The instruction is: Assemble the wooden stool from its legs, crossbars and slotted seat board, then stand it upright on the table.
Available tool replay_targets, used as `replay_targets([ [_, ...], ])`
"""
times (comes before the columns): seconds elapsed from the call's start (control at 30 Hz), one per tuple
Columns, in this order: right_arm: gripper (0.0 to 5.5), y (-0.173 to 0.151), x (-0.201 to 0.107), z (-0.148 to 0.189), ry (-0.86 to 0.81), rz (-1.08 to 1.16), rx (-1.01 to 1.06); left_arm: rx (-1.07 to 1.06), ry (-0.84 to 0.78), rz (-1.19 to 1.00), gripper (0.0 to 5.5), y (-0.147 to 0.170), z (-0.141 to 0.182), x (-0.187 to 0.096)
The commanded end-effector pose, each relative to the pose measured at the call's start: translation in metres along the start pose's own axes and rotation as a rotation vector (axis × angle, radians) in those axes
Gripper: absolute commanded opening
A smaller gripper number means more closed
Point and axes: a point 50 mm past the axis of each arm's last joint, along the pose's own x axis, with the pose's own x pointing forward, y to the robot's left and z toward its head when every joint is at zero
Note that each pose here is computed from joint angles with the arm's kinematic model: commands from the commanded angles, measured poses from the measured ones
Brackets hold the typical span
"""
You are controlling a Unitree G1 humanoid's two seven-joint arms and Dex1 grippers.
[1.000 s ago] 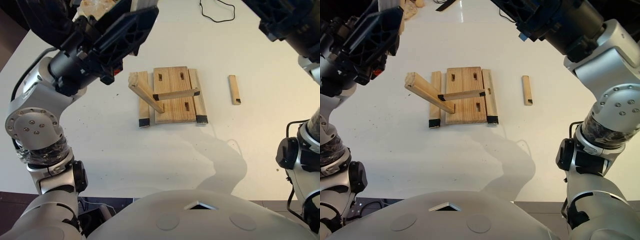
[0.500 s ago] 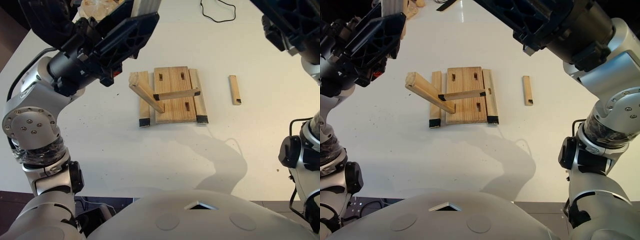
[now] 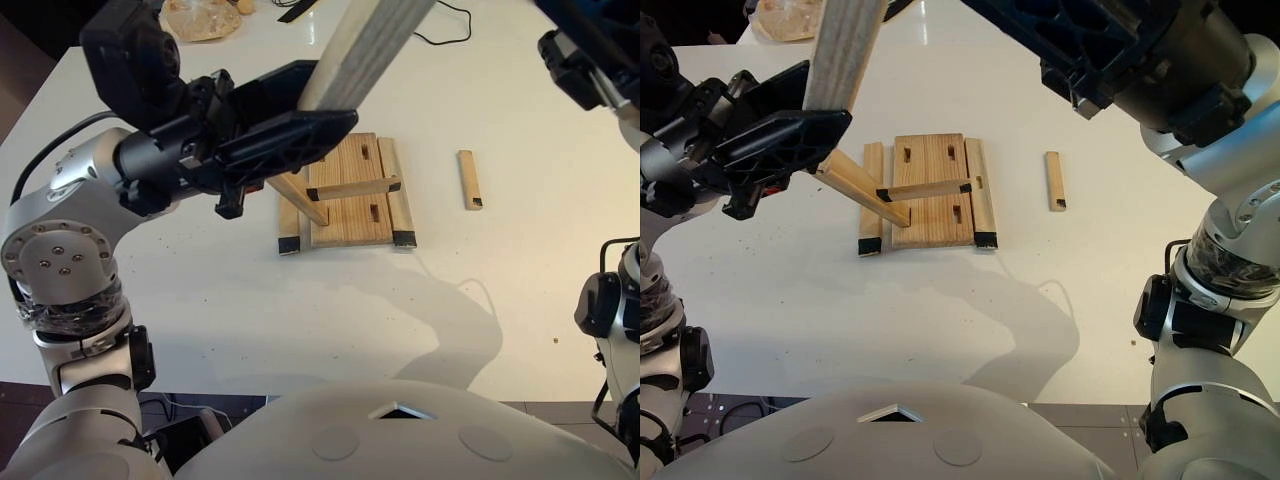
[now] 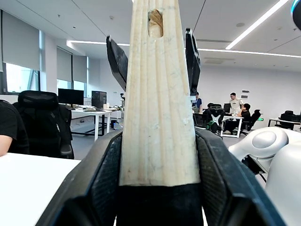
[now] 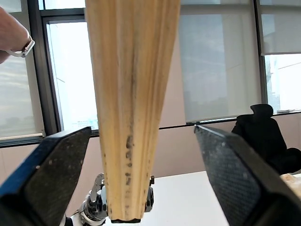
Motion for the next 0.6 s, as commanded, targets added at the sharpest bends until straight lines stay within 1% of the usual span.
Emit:
replay_targets([
  [0.03,4.03,0.005,-0.001,0.004,0.003,0.056,0.002,-0.018,0.030,-0.016,2.03,0.000,-0.004,-0.001],
  [0.2,4.03,0.005,0.002,0.010,-0.025,0.044,-0.001,-0.045,0.068,-0.053,2.03,-0.007,-0.015,-0.002],
  [0.37,4.03,0.005,0.004,0.016,-0.039,0.041,0.004,-0.043,0.092,-0.055,2.03,-0.010,-0.019,-0.007],
  [0.6,3.06,0.010,0.002,0.016,-0.008,0.089,0.027,-0.023,0.107,-0.035,2.03,-0.005,-0.019,-0.013],
])
